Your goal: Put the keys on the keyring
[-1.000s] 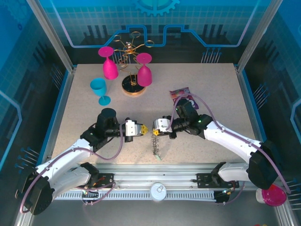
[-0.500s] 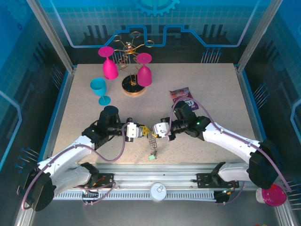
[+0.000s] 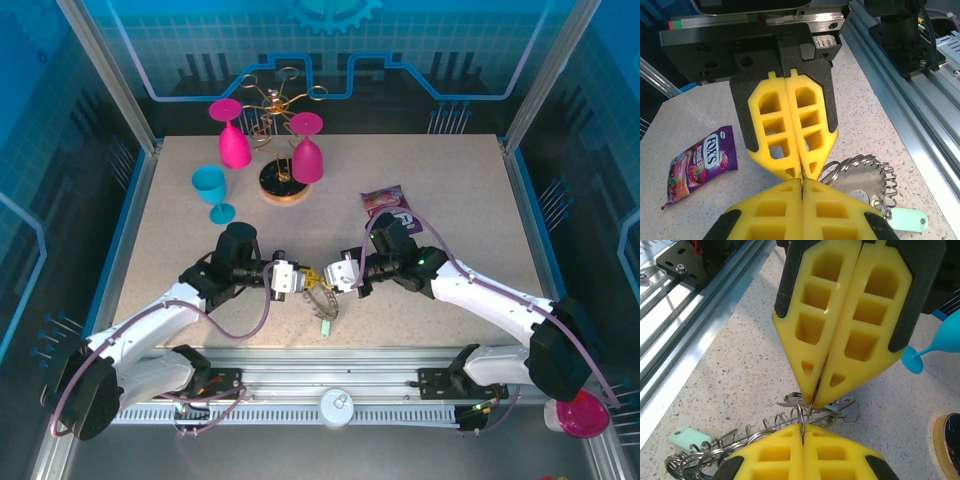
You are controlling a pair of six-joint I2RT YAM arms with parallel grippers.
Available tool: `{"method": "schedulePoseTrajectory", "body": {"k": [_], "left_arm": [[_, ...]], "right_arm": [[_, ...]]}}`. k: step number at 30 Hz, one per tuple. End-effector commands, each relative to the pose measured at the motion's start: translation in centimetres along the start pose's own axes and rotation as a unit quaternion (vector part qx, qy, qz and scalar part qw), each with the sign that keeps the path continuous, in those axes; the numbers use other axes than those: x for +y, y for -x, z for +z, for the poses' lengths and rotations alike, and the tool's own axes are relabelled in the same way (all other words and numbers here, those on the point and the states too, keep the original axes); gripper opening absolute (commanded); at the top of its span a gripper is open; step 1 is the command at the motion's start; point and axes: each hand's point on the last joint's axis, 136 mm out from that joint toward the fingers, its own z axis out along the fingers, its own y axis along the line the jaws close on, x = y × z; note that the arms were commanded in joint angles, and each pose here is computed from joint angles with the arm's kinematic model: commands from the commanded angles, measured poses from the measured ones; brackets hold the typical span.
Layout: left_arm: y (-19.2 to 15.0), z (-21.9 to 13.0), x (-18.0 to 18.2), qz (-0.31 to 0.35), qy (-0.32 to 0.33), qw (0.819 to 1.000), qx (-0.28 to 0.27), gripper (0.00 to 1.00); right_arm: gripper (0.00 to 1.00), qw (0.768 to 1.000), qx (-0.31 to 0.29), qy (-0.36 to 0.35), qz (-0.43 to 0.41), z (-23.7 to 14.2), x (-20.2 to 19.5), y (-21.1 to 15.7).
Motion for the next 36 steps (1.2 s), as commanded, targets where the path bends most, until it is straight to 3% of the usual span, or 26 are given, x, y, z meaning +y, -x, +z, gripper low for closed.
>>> {"method": "schedulePoseTrajectory", "body": {"k": [1, 18, 36], "left_arm": [[1.2, -0.1, -0.2, 0.019, -0.02, 0.999, -0.022, 0.0], [0.0, -0.3, -1.5, 0.01, -0.036, 0.999, 0.005, 0.0], [-1.3, -0.2, -1.5, 0.014, -0.013, 0.999, 0.026, 0.0]], "right_arm": [[0.0, 1.0, -0.014, -0.007, -0.022, 0.3, -0.3, 0.7], [0.0, 0.999, -0.01, -0.037, -0.009, 0.2, -1.3, 0.6], [0.0, 0.983, -0.049, -0.107, 0.138, -1.1, -3.9, 0.4]]}}
